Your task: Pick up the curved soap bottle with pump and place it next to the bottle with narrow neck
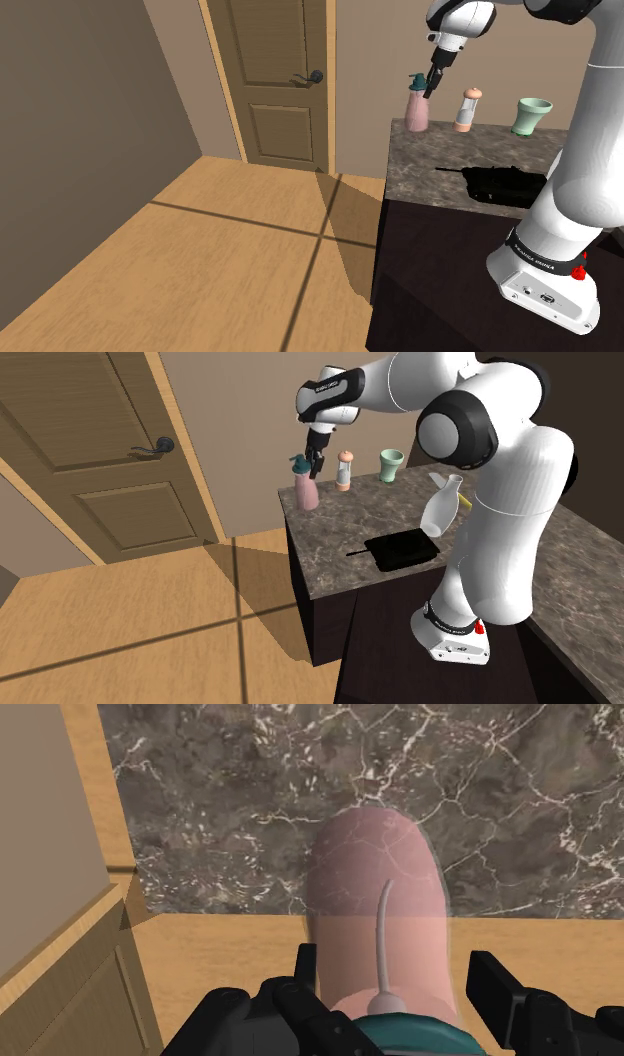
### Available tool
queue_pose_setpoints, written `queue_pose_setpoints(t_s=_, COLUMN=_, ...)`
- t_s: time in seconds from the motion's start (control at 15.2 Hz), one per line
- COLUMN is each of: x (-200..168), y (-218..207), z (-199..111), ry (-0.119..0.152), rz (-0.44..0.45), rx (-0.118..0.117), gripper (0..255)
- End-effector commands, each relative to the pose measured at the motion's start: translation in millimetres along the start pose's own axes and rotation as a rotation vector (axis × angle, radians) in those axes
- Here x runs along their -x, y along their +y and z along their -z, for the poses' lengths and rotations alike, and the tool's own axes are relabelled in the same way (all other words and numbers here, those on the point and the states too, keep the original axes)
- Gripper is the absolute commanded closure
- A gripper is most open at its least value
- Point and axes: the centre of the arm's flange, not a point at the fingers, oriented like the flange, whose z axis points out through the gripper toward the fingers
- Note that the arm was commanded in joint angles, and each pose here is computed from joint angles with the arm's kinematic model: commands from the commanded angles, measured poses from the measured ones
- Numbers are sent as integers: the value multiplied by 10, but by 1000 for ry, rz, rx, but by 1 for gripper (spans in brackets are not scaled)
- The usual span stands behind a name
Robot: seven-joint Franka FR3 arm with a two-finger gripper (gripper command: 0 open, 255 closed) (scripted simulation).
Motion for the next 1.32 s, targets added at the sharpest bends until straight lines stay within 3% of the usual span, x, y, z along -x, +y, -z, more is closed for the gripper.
queue_pose_setpoints(t_s=0.0, x=-34, y=-2, z=98, ry=0, rz=0, rx=0, gripper=255)
queue_pose_setpoints(t_s=1.25, x=-263, y=-5, z=1075, ry=0, rz=0, rx=0, gripper=255)
